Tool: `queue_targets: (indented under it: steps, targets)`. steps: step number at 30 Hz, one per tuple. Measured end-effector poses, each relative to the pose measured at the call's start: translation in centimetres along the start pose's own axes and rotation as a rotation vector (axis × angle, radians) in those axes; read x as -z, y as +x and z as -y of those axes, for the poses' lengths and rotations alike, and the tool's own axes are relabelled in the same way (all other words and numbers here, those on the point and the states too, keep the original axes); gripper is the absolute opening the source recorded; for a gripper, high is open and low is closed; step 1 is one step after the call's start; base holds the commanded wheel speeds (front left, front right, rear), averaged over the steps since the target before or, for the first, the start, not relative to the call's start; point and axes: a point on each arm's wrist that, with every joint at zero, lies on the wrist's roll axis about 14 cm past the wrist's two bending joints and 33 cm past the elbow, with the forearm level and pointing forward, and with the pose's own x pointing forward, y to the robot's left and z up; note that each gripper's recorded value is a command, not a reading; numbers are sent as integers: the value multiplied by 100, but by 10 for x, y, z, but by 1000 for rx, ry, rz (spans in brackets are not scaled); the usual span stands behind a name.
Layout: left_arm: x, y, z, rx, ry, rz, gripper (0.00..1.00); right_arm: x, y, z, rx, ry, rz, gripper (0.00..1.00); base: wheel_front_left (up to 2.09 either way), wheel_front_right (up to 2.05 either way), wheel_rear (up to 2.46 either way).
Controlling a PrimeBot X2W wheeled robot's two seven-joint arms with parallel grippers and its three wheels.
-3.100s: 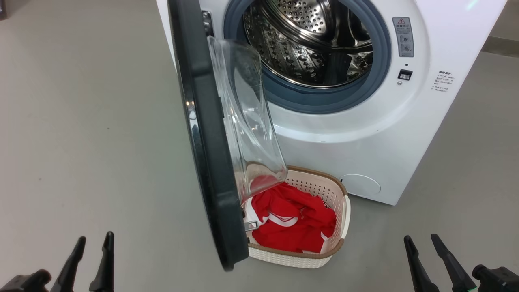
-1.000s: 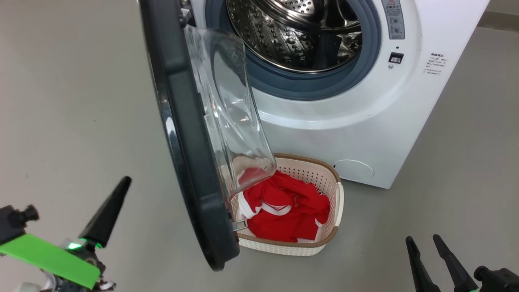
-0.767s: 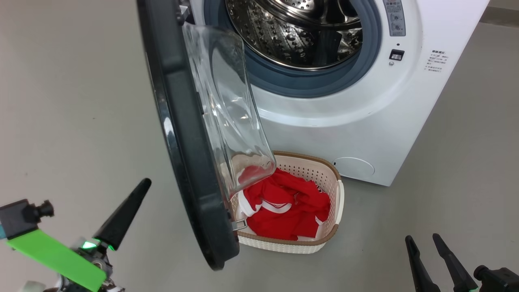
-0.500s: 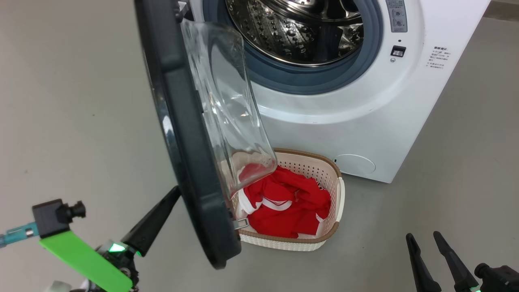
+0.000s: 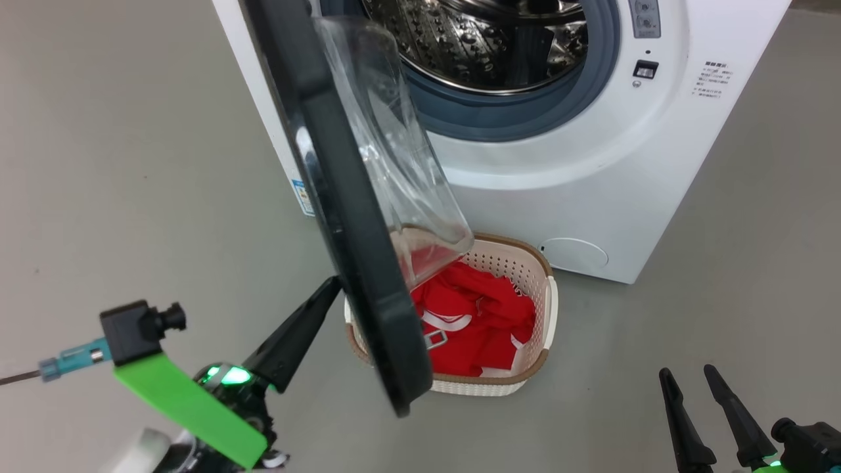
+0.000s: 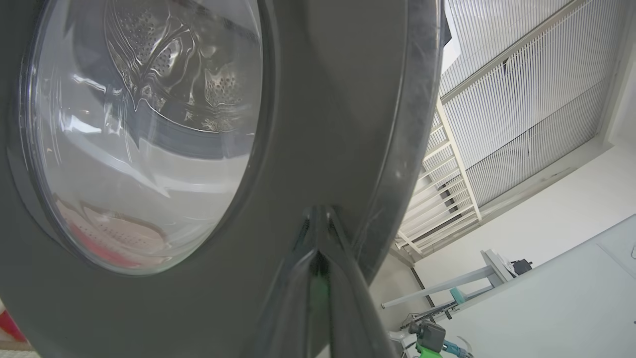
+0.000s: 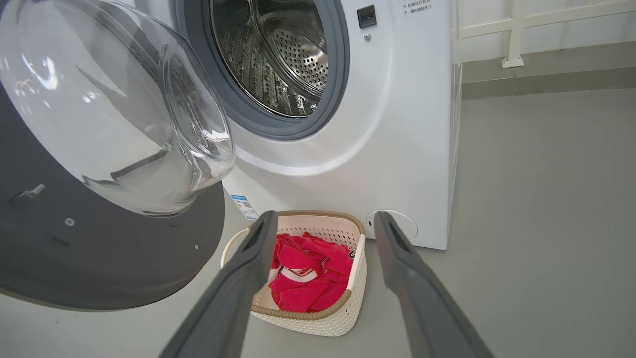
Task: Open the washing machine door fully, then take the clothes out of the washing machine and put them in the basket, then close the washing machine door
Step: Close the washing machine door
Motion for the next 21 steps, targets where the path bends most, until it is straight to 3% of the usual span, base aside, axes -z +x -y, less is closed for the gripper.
queue_targets:
  steps: [21]
  targets:
    - [39, 83, 11, 104, 65, -74, 0, -8, 7, 29, 83, 17, 36, 100, 0, 0, 0]
